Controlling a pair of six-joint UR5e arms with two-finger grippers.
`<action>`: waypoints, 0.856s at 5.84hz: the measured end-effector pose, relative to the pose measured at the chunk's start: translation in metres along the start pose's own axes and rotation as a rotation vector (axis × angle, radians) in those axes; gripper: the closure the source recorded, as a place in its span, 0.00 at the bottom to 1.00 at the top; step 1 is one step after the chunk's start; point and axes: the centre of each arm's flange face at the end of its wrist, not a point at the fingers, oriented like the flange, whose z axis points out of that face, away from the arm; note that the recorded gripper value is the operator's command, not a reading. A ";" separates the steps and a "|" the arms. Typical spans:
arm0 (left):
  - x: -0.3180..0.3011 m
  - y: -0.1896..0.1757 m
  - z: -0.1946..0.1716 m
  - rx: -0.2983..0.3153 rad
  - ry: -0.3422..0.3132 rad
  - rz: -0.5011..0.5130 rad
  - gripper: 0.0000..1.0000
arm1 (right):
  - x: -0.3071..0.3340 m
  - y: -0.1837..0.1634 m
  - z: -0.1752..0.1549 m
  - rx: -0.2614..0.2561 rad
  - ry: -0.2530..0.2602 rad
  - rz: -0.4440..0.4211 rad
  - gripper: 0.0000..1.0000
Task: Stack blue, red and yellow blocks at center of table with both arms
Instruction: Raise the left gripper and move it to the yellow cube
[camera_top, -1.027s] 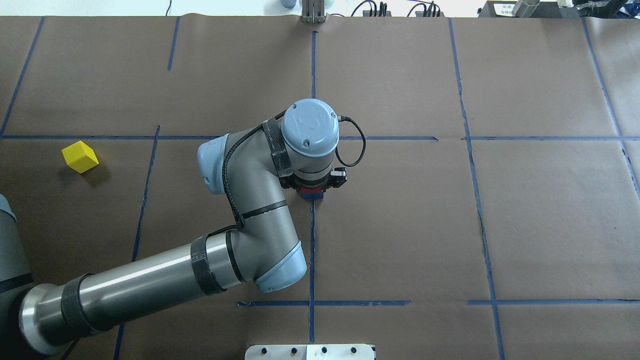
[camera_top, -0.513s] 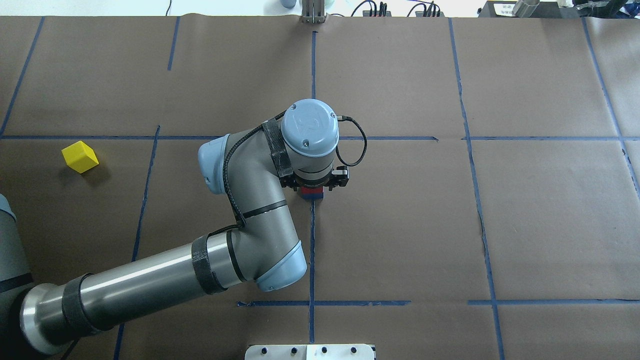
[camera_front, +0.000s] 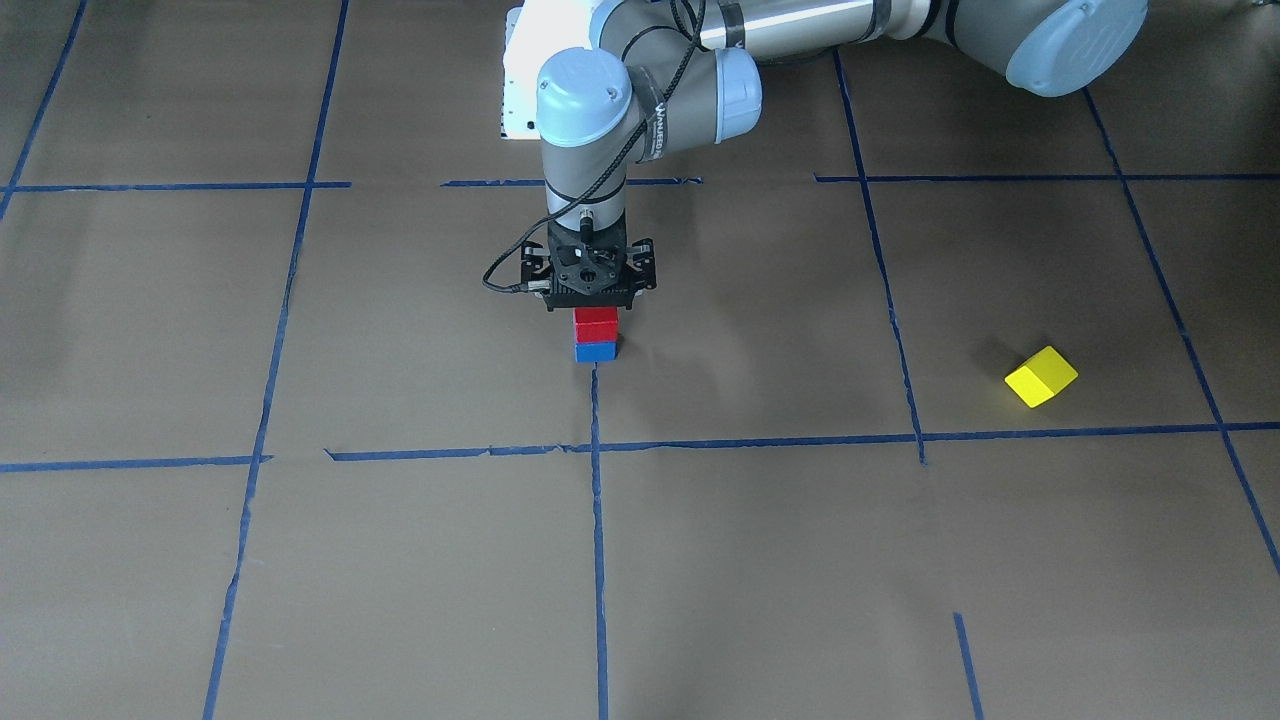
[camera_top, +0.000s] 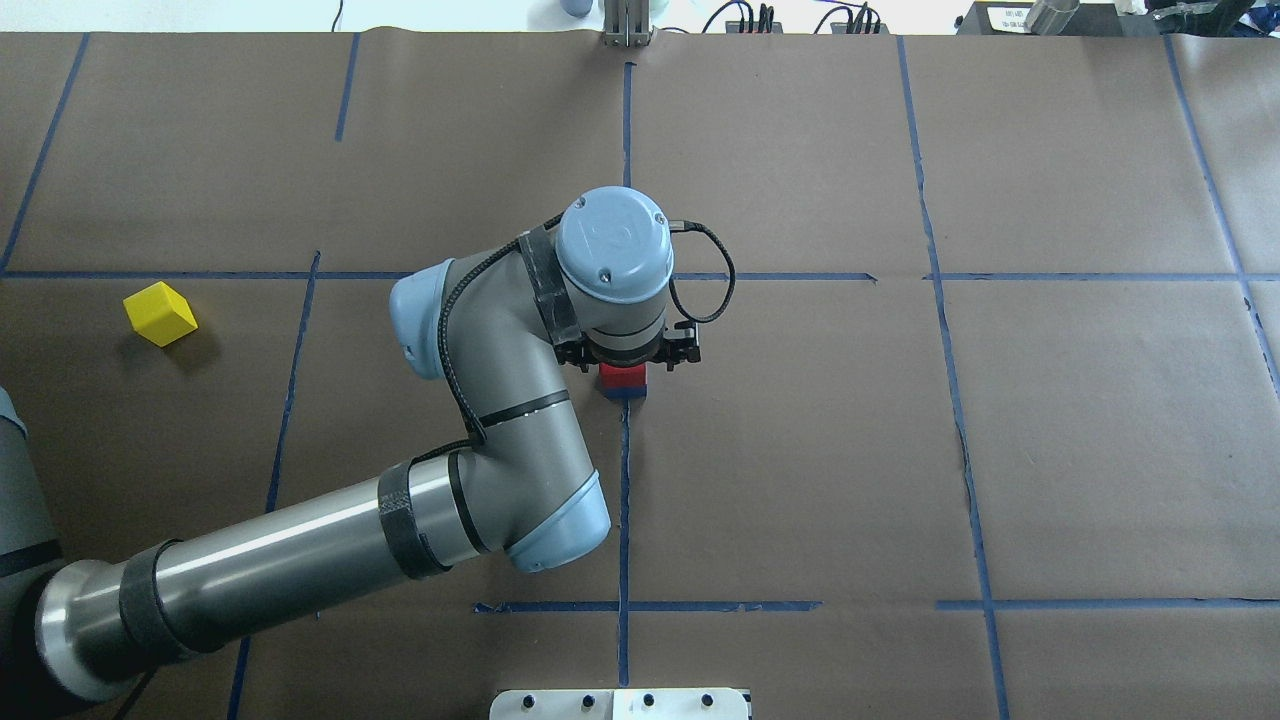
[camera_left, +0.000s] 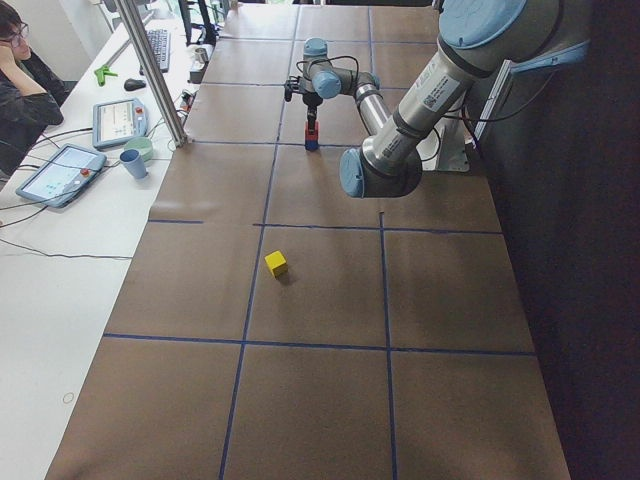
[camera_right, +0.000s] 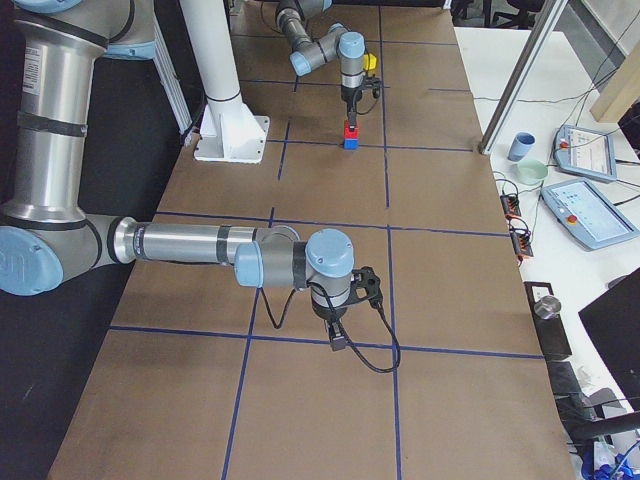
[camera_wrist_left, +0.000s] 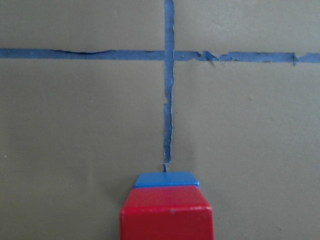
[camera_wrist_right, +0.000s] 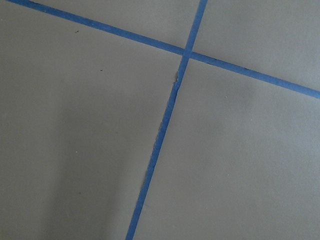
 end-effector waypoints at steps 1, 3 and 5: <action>-0.042 -0.019 -0.022 -0.014 0.018 0.027 0.01 | 0.000 0.000 0.000 0.000 0.000 0.001 0.01; -0.177 -0.052 -0.048 0.004 -0.020 0.199 0.01 | 0.000 0.000 0.000 -0.001 -0.001 0.001 0.01; -0.316 -0.086 -0.055 -0.019 -0.077 0.462 0.01 | 0.000 0.000 0.001 -0.002 -0.004 0.002 0.01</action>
